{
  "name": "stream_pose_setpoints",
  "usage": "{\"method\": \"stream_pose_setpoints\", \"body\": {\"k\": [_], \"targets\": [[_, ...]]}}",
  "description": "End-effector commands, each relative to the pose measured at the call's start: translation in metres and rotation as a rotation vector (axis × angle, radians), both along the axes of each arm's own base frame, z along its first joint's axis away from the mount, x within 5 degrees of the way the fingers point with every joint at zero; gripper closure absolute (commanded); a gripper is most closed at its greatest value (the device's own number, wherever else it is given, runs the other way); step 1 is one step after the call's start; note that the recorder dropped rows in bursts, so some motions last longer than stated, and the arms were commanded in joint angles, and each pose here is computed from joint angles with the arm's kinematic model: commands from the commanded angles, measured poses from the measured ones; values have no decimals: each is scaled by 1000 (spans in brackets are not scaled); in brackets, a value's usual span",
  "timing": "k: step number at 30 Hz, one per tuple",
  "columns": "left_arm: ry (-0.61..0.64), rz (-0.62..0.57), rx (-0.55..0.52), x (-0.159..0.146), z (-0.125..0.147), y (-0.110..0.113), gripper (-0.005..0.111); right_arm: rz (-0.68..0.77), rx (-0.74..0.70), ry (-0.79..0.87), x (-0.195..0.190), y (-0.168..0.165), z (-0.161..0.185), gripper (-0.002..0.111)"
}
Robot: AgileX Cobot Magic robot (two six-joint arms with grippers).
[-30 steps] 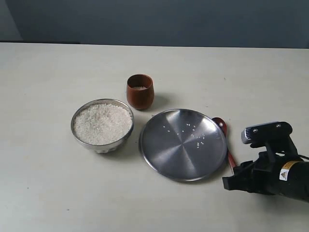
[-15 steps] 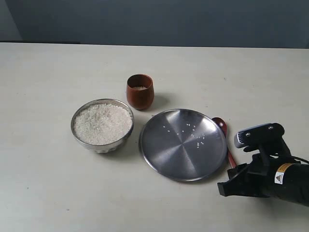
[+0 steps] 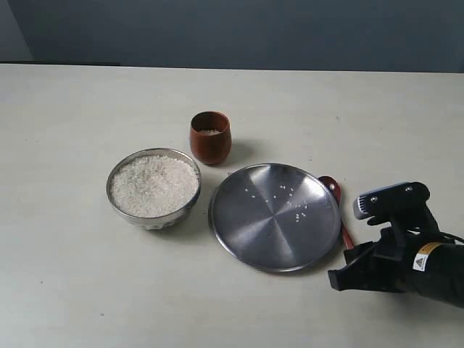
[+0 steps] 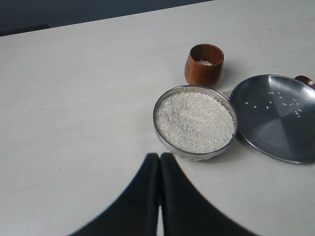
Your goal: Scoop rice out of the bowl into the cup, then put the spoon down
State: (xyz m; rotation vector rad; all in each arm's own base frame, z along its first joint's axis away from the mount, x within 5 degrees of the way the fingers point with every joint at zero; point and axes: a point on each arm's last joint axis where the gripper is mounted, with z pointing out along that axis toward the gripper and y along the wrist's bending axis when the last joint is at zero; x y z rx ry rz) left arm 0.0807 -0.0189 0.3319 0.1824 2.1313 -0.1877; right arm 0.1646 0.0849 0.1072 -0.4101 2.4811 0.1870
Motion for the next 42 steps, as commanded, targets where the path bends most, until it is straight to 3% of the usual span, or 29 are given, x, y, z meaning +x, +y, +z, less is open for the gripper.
{"method": "stream_pose_setpoints", "body": {"k": [1,11,13,15,16,24,33,42], "targets": [[-16,2,4,1,2,0,106,10,-15,6,3,2,-2,77],[-16,2,4,1,2,0,106,10,-26,46,9,6,-6,78],[-16,2,4,1,2,0,106,11,-27,47,9,6,-6,89],[-16,2,4,1,2,0,106,-3,-22,51,8,5,-6,106],[-16,2,4,1,2,0,106,-14,-19,54,8,5,-6,108],[-16,2,4,1,2,0,106,-123,42,24,11,3,2,108],[-16,2,4,1,2,0,106,-107,111,-147,11,1,38,109],[-16,2,4,1,2,0,106,-95,49,-188,12,-3,47,109]]}}
